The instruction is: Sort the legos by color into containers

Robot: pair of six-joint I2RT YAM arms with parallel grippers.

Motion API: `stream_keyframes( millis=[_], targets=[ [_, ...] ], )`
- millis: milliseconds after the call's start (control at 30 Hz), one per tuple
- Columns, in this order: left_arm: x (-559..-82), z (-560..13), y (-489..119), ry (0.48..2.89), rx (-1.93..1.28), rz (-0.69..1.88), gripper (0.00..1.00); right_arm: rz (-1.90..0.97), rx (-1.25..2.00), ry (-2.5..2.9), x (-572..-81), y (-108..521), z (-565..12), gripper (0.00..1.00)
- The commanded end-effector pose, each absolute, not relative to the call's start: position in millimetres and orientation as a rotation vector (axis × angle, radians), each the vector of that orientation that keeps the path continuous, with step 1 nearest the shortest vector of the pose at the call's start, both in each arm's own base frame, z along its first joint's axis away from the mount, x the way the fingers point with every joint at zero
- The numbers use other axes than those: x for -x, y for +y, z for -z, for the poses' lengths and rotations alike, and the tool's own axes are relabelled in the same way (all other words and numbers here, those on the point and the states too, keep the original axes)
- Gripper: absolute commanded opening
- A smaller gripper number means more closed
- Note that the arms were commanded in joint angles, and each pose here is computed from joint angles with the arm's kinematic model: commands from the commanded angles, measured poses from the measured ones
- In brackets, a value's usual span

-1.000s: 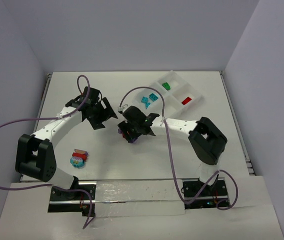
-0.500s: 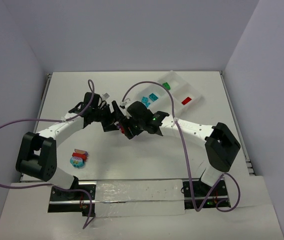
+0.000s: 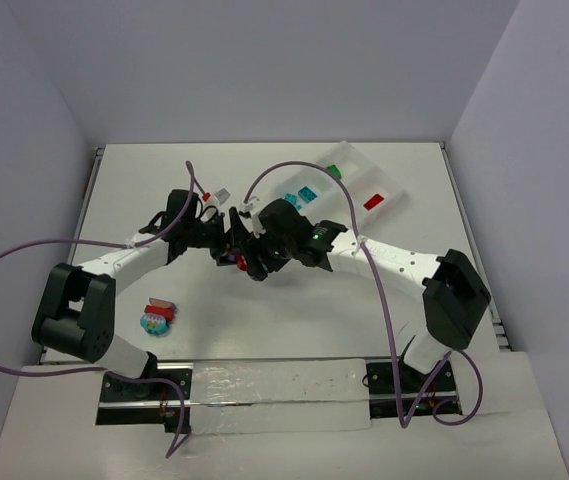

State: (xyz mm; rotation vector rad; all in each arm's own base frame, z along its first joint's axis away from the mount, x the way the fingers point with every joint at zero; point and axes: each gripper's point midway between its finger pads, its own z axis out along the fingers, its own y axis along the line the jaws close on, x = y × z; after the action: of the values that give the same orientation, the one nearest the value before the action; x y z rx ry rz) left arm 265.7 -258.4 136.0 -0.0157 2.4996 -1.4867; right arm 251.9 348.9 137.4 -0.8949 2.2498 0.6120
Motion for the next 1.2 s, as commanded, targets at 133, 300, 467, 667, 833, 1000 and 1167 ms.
stream_keyframes(
  millis=[133, 300, 467, 667, 833, 1000, 1167],
  targets=[
    [-262, -163, -268, 2.347, -0.187, 1.615, 0.57, -0.660, 0.914, 2.186, -255, 342, -164, 0.37],
    [-260, -162, -269, 2.355, -0.200, 1.636, 0.31, -0.642, 0.887, 2.189, -260, 334, -163, 0.37],
    [-265, -164, -269, 2.360, -0.199, 1.617, 0.00, -0.640, 0.874, 2.194, -262, 335, -163, 0.40],
    [-276, -165, -261, 2.375, -0.117, 1.567, 0.00, -0.627, 0.799, 2.210, -270, 330, -174, 0.78],
    [-289, -160, -249, 2.384, -0.009, 1.534, 0.00, -0.666, 0.760, 2.191, -270, 323, -197, 0.83],
    [-295, -165, -243, 2.345, 0.028, 1.546, 0.00, -0.728, 0.713, 2.161, -265, 314, -220, 0.85],
    [-298, -173, -238, 2.312, 0.053, 1.562, 0.00, -0.876, 0.615, 2.152, -265, 301, -235, 0.85]
  ],
)
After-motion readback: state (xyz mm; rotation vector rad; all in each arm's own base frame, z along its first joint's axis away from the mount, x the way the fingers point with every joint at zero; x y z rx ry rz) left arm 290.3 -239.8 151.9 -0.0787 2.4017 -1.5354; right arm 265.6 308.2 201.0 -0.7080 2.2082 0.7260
